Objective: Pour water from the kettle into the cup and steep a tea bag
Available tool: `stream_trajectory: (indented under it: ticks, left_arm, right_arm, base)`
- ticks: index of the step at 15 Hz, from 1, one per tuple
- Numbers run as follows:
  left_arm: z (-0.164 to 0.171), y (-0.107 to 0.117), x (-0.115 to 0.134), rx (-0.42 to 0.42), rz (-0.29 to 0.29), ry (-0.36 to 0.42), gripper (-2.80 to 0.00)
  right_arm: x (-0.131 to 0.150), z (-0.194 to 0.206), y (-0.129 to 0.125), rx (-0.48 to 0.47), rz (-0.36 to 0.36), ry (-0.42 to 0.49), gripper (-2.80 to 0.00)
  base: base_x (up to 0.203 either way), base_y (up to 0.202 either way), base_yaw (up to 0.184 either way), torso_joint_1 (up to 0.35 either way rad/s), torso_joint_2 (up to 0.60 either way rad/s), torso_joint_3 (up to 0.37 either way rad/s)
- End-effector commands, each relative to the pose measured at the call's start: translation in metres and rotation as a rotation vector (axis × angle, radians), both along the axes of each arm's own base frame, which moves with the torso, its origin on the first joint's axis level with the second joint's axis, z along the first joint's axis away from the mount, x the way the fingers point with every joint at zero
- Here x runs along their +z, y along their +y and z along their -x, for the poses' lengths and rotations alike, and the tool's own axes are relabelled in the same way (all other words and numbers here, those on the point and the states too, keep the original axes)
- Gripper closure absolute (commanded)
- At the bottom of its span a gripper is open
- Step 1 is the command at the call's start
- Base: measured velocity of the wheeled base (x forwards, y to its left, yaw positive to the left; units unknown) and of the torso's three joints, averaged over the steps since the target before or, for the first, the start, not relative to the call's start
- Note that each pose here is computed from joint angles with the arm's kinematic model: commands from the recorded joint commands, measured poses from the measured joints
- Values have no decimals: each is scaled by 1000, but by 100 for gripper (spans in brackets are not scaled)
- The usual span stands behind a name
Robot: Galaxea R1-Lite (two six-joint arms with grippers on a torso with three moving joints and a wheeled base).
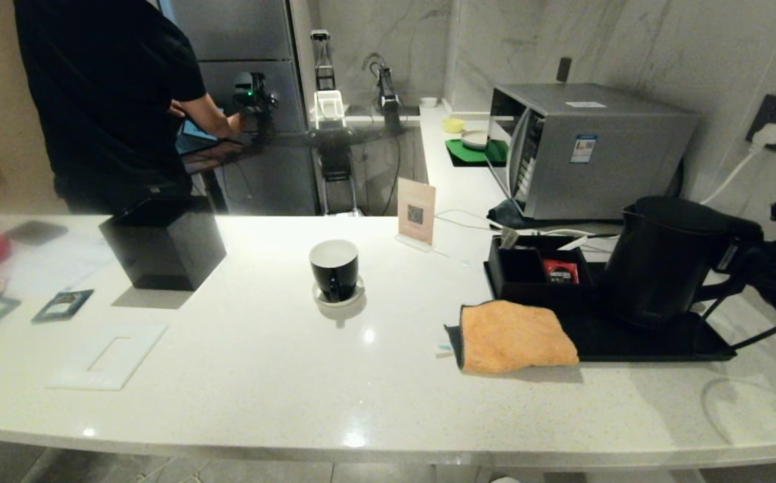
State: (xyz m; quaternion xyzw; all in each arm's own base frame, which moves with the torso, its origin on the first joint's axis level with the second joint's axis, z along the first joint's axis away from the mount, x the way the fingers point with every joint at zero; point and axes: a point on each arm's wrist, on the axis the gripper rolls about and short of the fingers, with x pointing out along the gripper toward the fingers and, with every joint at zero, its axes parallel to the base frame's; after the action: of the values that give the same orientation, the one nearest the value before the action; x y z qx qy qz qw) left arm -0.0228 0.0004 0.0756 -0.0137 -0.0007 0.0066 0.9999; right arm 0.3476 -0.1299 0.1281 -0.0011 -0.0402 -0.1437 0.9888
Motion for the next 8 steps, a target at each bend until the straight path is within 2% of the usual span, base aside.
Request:
stream_trajectory:
  ticks: [1, 8]
  left_arm:
    - [0, 0, 0, 1, 1, 0, 0]
    - [0, 0, 0, 1, 1, 1, 0]
  right_arm:
    - [9, 8, 3, 1, 7, -17, 0]
    - [26, 26, 8, -2, 2, -47, 0]
  base:
    - [0, 0, 0, 0, 0, 0]
    - [0, 0, 0, 0, 0, 0]
